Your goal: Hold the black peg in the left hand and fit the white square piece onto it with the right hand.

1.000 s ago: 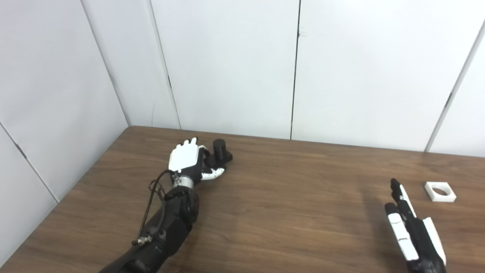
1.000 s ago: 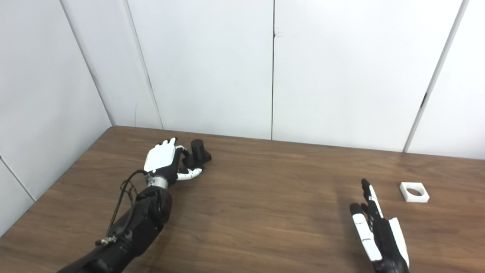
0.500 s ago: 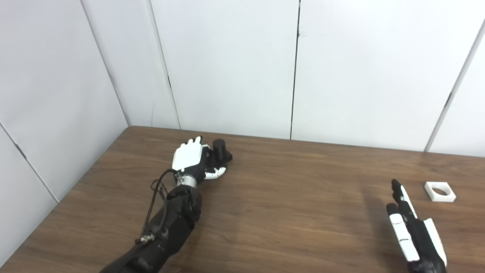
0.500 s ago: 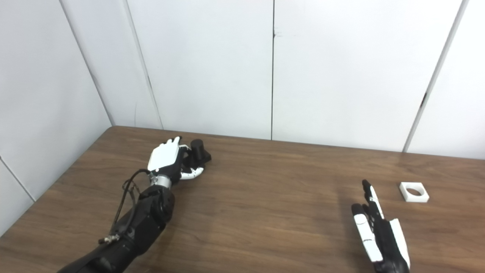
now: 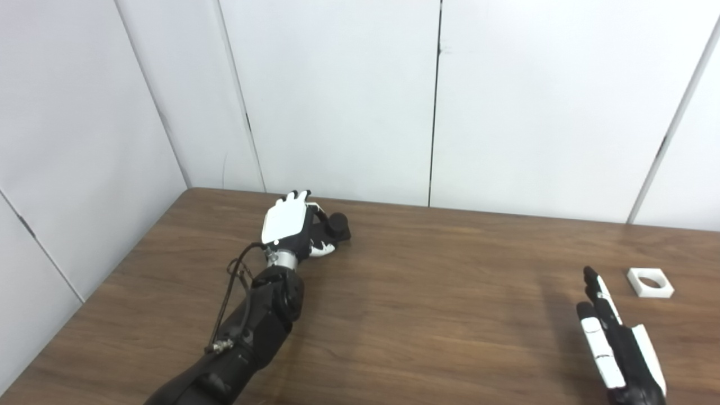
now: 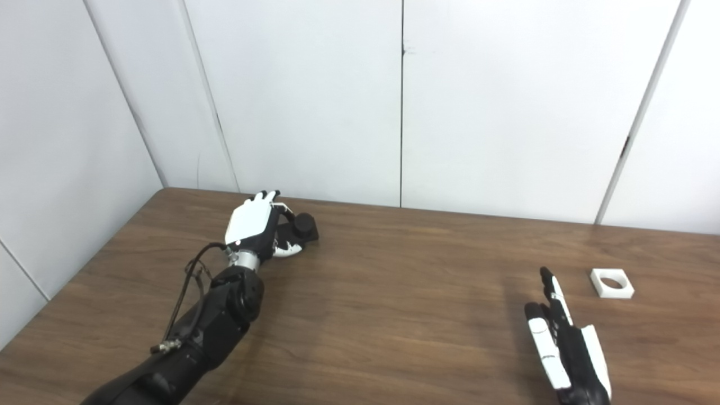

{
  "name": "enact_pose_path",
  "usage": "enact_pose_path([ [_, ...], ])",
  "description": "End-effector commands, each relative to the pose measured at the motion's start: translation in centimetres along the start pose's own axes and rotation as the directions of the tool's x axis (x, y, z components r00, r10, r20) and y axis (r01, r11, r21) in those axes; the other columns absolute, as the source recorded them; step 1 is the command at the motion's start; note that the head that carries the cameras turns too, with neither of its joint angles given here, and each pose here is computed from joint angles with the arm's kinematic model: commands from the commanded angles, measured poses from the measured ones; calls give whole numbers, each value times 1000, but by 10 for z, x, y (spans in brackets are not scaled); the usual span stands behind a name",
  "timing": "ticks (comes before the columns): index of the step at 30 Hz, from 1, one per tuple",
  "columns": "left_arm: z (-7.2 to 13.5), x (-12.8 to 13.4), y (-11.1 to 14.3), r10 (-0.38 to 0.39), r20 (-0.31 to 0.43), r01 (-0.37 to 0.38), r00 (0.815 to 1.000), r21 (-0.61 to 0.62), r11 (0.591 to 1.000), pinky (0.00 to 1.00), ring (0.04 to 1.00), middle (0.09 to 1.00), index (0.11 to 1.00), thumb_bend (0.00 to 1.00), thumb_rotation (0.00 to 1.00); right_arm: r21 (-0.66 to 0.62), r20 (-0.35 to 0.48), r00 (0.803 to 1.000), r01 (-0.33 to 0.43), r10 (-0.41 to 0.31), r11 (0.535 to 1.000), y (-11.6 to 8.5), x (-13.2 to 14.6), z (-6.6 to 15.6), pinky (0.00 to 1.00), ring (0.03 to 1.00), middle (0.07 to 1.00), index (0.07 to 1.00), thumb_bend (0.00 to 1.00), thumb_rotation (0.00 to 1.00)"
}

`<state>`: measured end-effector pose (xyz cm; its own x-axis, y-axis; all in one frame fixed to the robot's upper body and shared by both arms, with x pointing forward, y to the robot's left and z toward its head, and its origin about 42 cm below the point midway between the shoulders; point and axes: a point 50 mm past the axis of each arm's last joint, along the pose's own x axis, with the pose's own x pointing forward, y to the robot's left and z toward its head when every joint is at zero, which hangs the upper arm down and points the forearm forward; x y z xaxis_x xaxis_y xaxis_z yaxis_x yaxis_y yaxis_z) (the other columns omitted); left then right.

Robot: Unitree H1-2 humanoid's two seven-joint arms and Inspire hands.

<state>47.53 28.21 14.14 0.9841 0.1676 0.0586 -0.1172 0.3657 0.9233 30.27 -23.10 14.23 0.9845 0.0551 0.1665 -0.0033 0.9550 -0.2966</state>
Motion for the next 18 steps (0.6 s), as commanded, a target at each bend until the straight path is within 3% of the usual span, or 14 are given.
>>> enact_pose_path([
  [1, -11, -10, -17, -116, -10, 116, 993, -5, 993, 1000, 1000, 969, 493, 518, 85, -1, 84, 996, 16, -16, 1000, -4, 7, 16, 944, 1000, 1000, 985, 519, 1000],
  [10, -13, -10, -12, -224, 90, 230, 971, -63, 971, 1000, 1000, 993, 493, 519, 86, 2, 88, 996, 11, -11, 1000, -3, 9, 16, 963, 1000, 1000, 985, 514, 1000],
  [18, -9, -12, -11, -320, 193, 354, 927, -175, 919, 1000, 1000, 1000, 490, 521, 82, 4, 83, 997, 3, -3, 1000, -1, 10, 16, 957, 1000, 1000, 986, 535, 998],
])
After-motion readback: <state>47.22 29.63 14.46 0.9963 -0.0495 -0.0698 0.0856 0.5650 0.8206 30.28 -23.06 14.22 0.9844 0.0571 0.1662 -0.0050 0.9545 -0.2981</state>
